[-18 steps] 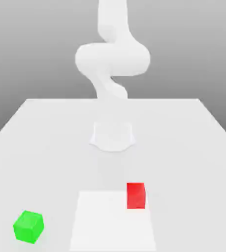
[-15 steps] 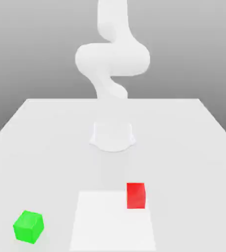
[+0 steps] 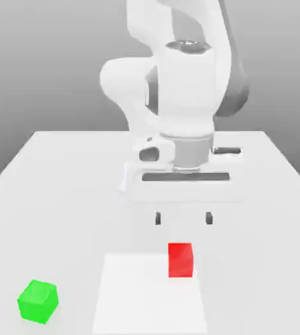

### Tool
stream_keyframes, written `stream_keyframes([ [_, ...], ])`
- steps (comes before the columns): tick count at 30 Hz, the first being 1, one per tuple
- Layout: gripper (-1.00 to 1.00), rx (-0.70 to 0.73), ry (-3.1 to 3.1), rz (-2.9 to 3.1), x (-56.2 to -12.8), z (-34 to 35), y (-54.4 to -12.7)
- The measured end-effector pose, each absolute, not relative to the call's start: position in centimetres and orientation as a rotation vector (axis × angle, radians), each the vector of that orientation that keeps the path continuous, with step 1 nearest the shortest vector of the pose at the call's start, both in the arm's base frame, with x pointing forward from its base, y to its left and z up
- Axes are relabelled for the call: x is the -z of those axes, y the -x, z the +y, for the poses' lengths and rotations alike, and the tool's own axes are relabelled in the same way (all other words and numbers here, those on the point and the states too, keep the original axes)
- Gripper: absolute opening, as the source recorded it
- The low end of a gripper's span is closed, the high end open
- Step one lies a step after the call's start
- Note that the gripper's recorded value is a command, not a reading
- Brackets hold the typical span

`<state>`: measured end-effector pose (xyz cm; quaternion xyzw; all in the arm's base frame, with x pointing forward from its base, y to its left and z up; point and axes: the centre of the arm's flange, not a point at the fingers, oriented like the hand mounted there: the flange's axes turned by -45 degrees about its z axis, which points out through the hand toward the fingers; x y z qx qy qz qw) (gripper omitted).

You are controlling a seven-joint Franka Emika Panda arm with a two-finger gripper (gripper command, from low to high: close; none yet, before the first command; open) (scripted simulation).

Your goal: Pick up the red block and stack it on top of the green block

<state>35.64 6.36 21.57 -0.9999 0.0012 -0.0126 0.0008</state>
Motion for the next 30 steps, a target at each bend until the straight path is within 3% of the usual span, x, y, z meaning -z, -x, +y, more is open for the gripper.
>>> stream_keyframes([
  [6, 0.0, 0.001, 3.141, 0.005, -15.4, 6.4, -34.8],
  [7, -1.0, 0.001, 3.141, 0.004, -14.7, 6.4, -34.8],
  [14, -1.0, 0.001, 3.141, 0.005, -14.6, 6.4, -34.8],
  [21, -1.0, 0.001, 3.142, 0.003, -20.2, 6.5, -34.8],
  [30, -1.0, 0.0, 2.993, 0.918, -23.4, -11.7, -42.9],
])
